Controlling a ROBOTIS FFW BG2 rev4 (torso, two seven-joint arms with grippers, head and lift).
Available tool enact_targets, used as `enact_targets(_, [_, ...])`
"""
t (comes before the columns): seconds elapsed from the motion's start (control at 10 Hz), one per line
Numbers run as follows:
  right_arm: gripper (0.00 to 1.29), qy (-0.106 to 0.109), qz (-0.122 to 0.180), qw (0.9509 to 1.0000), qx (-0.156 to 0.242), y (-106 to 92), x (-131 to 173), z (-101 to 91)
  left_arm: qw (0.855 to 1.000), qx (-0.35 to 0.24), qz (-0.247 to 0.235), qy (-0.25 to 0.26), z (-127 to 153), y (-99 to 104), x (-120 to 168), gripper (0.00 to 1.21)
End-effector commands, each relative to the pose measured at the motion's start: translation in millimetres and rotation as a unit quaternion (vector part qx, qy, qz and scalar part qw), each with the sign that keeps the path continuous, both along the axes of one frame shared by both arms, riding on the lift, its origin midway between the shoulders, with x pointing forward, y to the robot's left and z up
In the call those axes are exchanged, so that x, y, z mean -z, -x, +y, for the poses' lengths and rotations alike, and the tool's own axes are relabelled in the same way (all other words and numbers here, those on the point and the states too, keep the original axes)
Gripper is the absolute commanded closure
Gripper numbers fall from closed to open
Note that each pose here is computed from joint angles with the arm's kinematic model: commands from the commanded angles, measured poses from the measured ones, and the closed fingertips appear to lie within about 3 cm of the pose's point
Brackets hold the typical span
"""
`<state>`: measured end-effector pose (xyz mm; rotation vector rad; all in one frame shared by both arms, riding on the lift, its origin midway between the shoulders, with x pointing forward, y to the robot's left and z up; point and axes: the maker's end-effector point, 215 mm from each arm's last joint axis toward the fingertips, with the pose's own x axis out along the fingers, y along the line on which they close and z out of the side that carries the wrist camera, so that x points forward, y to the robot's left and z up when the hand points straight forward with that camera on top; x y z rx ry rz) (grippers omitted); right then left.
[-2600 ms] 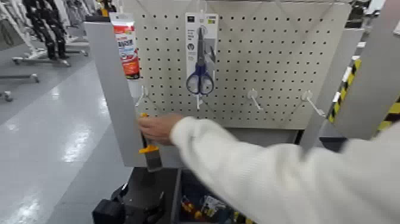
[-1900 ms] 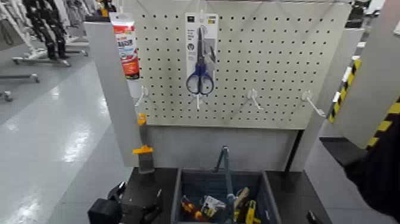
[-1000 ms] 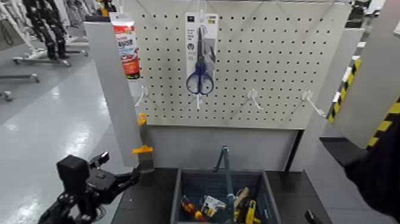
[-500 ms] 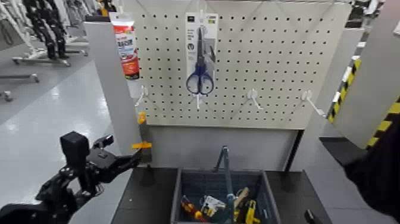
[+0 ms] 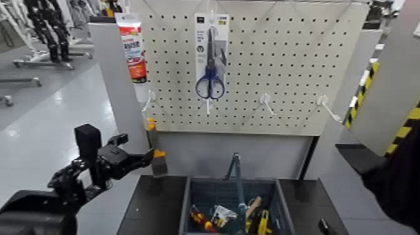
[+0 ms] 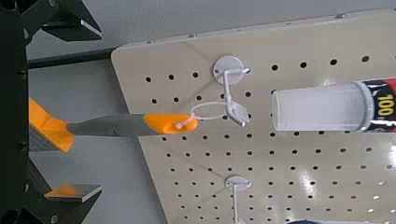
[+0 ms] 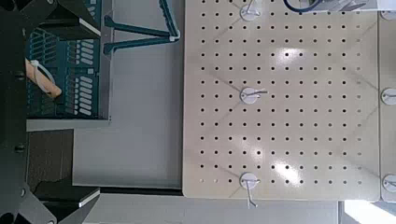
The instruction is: Put the yellow paint brush into the crate.
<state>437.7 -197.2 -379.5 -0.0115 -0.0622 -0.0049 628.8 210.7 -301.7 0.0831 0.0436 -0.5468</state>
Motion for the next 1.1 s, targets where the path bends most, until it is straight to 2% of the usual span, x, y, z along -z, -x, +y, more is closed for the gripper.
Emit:
enact_targets(0.1, [0.13,-0.001,0.0,1.0,-0.002,-0.3,0,2.4,1.0,0.02,0.009,0.001,-11,-12,2,0.15])
enact_targets(0.3, [0.13,-0.002,0.0,1.0,-0.003,-1.3,0,3.2,0.999,0.032,0.011,0.019,-17,-19,0,0.15])
enact_targets(0.9, [0.13,-0.002,0.001,1.0,-0.008,-2.6,0,6.7,0.996,0.079,0.023,0.022,-47,-34,2,0.17])
enact_targets(1.0, [0.13,-0.002,0.001,1.0,-0.009,-2.5,0,7.9,0.996,0.079,0.024,0.02,-48,-36,2,0.19])
enact_targets(1.1, [0.13,-0.003,0.001,1.0,-0.009,-2.4,1,7.7,0.996,0.081,0.025,0.018,-48,-38,1,0.33])
